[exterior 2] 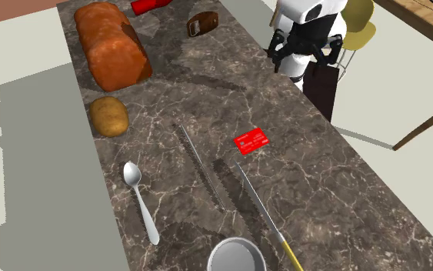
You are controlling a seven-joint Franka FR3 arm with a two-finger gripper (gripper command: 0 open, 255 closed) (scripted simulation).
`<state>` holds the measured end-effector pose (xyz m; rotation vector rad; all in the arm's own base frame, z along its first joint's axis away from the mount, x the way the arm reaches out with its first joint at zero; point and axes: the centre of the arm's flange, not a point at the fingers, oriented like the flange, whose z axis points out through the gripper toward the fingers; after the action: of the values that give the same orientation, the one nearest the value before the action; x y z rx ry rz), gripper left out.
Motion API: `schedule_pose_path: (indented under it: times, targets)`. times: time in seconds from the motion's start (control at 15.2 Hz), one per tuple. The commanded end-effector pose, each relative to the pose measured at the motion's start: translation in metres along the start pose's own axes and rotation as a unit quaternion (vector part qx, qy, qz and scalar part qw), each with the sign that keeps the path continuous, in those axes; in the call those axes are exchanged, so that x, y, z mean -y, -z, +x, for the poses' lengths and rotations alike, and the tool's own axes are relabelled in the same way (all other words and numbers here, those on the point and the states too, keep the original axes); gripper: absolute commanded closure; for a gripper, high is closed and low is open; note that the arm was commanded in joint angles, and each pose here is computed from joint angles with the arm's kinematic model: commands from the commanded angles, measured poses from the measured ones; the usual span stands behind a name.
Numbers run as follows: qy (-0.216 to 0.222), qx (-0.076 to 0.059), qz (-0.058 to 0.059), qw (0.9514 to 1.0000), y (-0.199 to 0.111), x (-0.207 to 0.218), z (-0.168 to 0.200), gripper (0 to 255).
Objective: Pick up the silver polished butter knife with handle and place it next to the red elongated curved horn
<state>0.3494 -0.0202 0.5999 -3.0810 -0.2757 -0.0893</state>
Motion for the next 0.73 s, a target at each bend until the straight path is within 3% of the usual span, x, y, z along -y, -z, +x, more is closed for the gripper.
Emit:
schedule_pose_path:
  times: [0.0, 0.33, 0.66]
  targets:
    - [0.030, 0.005, -0.002, 0.9995, -0.005, -0.023, 0.013, 0]
    - [0.100, 0.018, -0.005, 0.9948, -0.014, -0.074, 0.056, 0]
    - [0.169, 0.031, -0.009, 0.9850, -0.025, -0.119, 0.105, 0]
